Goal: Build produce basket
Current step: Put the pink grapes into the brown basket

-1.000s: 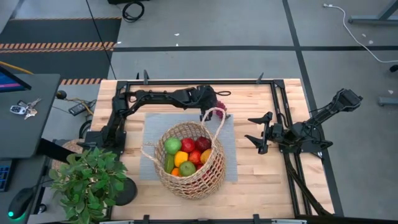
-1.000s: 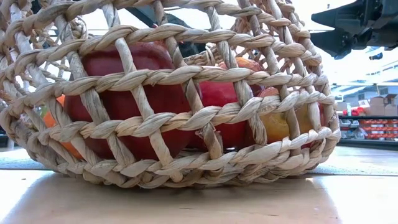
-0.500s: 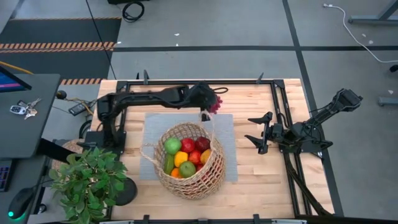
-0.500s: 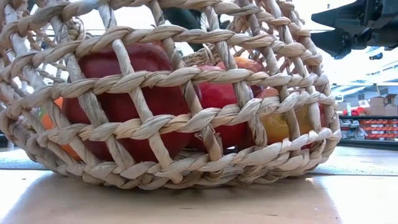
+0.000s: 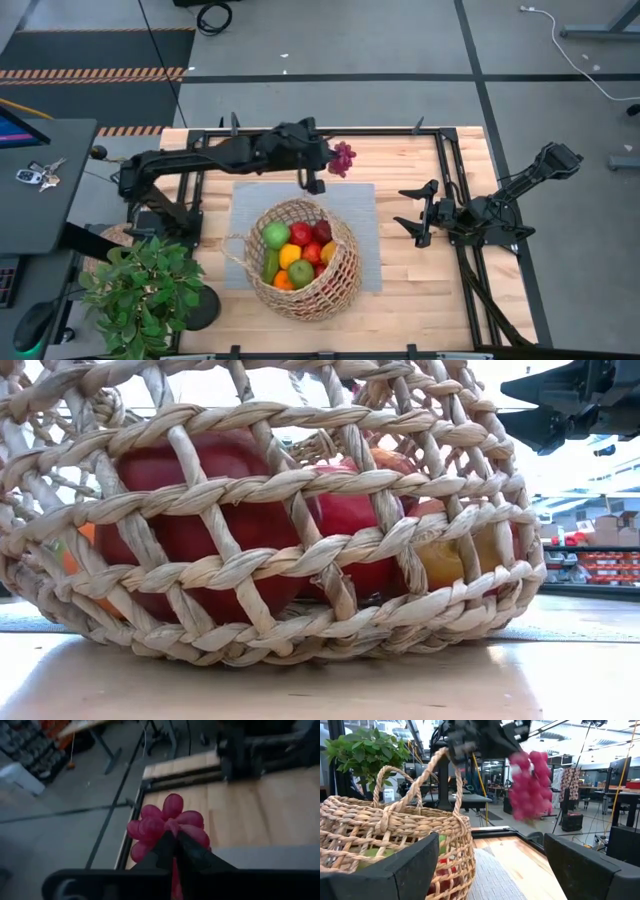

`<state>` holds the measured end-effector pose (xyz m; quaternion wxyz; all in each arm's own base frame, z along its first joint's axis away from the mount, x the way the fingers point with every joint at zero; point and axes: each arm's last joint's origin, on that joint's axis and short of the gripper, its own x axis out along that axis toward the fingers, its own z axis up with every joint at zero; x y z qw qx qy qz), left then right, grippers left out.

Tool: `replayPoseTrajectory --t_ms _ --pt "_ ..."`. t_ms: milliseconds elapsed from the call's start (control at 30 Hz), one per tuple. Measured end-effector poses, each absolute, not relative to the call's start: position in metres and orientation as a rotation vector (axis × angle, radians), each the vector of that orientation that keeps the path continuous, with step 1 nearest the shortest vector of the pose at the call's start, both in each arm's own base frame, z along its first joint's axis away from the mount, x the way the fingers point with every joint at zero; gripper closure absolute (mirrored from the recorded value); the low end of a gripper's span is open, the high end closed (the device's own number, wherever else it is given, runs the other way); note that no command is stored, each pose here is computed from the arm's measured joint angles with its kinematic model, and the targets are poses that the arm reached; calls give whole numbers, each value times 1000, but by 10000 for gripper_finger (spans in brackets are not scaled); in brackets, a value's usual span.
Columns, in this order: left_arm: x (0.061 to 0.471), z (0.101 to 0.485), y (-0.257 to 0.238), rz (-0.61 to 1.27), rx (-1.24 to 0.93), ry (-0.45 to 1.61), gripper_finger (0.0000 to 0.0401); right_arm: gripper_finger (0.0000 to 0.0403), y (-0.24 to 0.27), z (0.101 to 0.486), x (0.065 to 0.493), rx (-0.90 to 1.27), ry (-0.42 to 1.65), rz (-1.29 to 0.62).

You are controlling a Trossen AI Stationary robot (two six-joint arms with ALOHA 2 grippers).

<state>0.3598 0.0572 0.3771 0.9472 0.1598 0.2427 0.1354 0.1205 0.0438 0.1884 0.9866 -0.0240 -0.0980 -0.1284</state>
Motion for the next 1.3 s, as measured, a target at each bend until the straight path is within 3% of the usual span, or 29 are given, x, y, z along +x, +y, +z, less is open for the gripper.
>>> replayPoseTrajectory --t_ms 300,667,1300 --pt "320 428 28 242 317 297 388 41 44 188 120 -48 -197 -258" --pt "279 463 -13 128 264 149 387 41 44 189 120 -48 -198 -258" --pt "250 468 -65 -74 176 152 386 41 44 189 120 -48 -197 -258"
